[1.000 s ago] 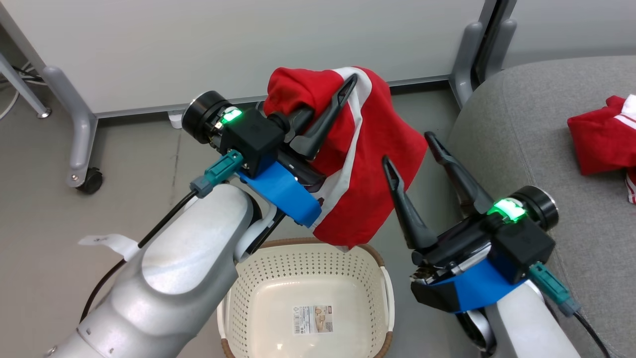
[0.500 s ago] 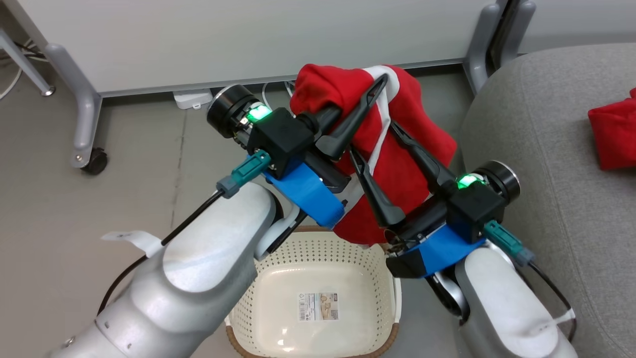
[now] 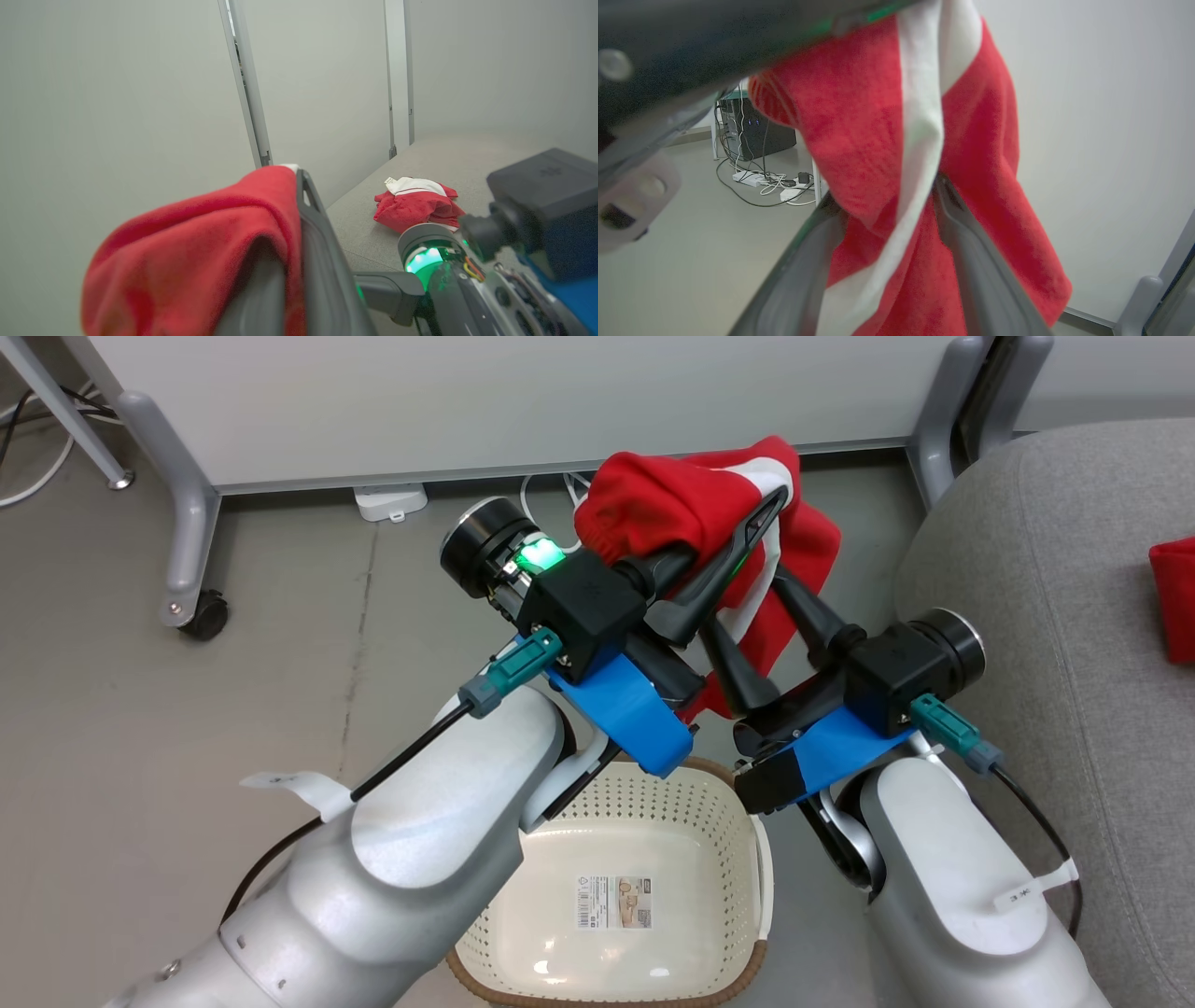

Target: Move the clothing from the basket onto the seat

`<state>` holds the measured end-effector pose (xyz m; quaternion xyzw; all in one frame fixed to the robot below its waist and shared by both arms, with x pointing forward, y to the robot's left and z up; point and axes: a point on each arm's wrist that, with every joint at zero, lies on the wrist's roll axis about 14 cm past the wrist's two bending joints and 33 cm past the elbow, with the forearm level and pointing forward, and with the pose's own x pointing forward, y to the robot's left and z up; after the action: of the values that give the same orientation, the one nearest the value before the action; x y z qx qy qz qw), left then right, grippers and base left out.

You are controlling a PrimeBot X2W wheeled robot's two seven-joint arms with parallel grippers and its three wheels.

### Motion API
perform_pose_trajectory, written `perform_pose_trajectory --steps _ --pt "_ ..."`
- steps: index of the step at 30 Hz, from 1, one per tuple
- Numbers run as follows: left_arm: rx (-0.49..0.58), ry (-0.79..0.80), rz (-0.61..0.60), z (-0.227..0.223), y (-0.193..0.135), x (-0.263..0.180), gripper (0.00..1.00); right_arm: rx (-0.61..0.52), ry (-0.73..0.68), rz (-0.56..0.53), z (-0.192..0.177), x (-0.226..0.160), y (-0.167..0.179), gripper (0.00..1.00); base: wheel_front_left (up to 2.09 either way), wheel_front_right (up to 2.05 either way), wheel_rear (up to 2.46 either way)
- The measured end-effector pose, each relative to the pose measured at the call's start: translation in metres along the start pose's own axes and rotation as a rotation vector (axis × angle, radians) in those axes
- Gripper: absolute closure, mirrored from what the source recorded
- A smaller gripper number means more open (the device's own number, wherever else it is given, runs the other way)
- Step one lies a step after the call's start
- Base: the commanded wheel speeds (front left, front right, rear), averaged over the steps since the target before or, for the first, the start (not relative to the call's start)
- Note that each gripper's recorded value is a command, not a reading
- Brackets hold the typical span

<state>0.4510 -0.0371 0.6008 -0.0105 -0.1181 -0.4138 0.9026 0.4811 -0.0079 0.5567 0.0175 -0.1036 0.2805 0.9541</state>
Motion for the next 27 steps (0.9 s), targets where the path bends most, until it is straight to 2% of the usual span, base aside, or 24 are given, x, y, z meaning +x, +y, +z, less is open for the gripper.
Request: perform_pose_trajectory --steps 27 --pt "-0.002 0.008 -0.002 -0.0051 0.0010 0.0003 1.00 0.035 0.000 -0.007 -0.0002 -0.0014 -0.0010 1.00 0.00 0.00 0.00"
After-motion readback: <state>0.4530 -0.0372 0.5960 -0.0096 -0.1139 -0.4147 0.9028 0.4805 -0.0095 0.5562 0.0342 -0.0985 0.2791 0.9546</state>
